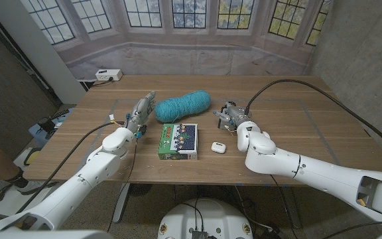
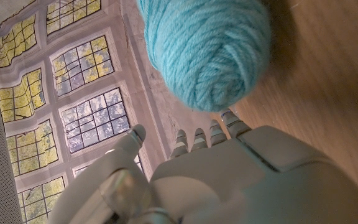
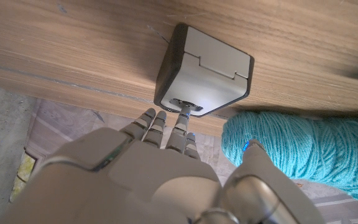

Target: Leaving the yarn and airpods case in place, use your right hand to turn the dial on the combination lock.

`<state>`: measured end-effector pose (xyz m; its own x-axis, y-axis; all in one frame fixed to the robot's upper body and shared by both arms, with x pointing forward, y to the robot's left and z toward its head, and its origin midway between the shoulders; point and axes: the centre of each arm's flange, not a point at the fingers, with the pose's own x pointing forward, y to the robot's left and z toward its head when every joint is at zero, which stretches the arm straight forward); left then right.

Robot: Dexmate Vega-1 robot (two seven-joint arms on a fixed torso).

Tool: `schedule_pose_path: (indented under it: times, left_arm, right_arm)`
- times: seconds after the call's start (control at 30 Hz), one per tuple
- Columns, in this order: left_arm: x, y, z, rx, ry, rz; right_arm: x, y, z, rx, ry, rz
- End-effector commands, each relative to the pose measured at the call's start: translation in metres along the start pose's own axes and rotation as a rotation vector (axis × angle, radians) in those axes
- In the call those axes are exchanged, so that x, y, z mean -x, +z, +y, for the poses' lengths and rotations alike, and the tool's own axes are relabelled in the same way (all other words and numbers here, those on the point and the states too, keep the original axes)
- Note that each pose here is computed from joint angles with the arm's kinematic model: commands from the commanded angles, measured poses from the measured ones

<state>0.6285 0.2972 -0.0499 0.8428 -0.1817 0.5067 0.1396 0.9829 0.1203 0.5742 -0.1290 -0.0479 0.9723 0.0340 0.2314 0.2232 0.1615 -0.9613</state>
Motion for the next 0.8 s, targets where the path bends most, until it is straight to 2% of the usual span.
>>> schedule_pose_path:
  times: [0.03, 0.8]
  left_arm:
    - [0.0012, -0.0005, -0.0011, 0.000, -0.002, 0.002]
    - [0.0062, 0.0002, -0.0039, -0.003, 0.000, -0.002]
  right_arm:
    - [0.0034, -0.0016, 0.0043, -0.005, 0.007, 0.009]
    - [0.0098, -0.0041, 0.0109, -0.011, -0.001, 0.009]
